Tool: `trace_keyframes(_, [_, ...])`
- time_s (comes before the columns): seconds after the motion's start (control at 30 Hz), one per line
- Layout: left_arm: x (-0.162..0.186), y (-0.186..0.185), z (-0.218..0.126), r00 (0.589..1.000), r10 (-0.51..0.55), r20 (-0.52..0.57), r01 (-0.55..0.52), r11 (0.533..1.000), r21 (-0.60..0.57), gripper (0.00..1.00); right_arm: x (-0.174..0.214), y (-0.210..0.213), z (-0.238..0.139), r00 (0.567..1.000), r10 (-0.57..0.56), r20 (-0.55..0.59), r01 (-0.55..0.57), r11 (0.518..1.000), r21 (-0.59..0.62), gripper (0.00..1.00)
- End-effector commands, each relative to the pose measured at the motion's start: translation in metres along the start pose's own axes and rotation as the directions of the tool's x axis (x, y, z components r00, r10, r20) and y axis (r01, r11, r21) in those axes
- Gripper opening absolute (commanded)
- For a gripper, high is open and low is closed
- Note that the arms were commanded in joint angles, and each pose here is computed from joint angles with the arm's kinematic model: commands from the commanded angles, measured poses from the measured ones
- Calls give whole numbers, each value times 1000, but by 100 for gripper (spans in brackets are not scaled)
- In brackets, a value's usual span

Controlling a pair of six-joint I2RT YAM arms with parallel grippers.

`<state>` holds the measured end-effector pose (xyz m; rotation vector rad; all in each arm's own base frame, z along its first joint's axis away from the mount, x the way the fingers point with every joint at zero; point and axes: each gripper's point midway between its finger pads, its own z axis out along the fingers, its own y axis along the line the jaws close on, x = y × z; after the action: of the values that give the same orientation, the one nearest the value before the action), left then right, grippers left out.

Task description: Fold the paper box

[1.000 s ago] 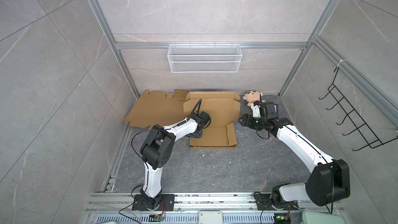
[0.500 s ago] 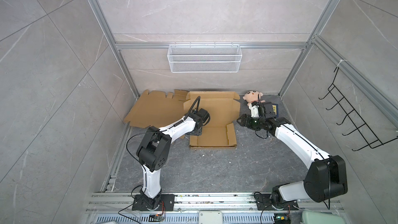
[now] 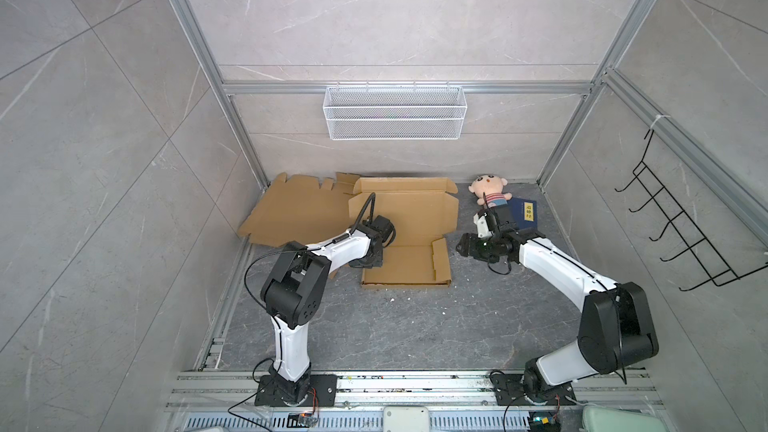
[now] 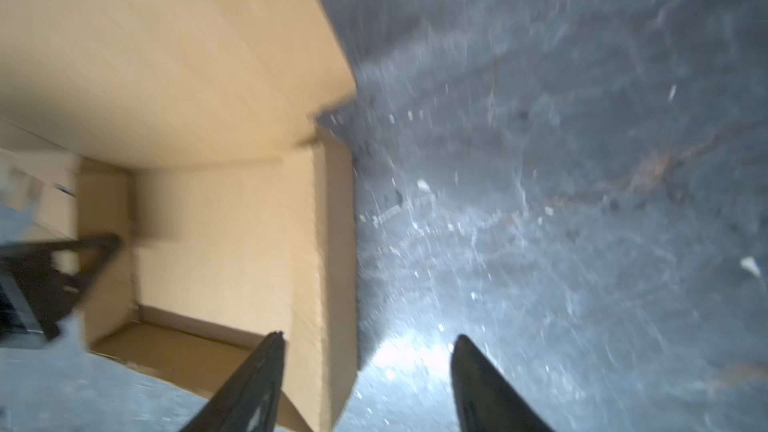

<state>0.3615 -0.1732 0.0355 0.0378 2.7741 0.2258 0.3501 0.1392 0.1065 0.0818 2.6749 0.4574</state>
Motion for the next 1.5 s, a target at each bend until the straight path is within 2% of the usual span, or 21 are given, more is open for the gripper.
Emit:
trace_keyframes(0.0, [13,-2,11,999,7,-36,-7,1000,3,3,25,-5,12,998,-37,-59,43,993,113,69])
trace_keyframes(0.2, [14,-1,12,999,9,-31,-9,1000,-2,2,30,6,41,992,-80,-92,95,981,169,70])
trace_keyframes(0.37, [15,-1,12,1000,1,-30,-1,1000,3,1,31,3,66,982,-140,-129,172,941,292,61])
trace_keyframes(0.43, [15,-1,10,1000,-2,-30,3,1000,5,0,31,-4,70,973,-176,-148,220,900,377,53])
trace_keyframes(0.5, [14,2,6,1000,2,-29,-2,1000,-7,0,33,-18,66,959,-214,-188,280,830,483,39])
trace_keyframes(0.6, [13,6,1,1000,4,-19,-5,1000,-22,0,34,-28,57,939,-261,-224,343,743,574,22])
trace_keyframes(0.7, [17,2,6,1000,16,-24,-18,999,-48,0,39,-28,55,919,-297,-260,394,674,624,11])
trace_keyframes(0.83, [27,1,22,998,16,-54,-22,994,-106,0,49,-21,59,909,-301,-289,417,613,671,0])
trace_keyframes(0.97, [36,0,34,998,32,-62,-41,987,-154,0,60,-18,73,921,-252,-297,390,635,667,0])
trace_keyframes(1.2, [50,-7,50,994,54,-95,-70,983,-171,0,67,-16,85,923,-227,-312,381,660,648,0])
trace_keyframes(1.33, [44,-2,44,995,63,-77,-76,981,-180,0,66,-11,83,932,-210,-294,352,715,604,0])
trace_keyframes(1.43, [37,-8,29,997,59,-59,-65,992,-110,0,56,-4,75,945,-205,-253,316,766,560,13])
trace_keyframes(1.47, [33,-9,24,997,56,-48,-61,994,-96,4,52,-1,72,950,-203,-237,304,777,551,16])
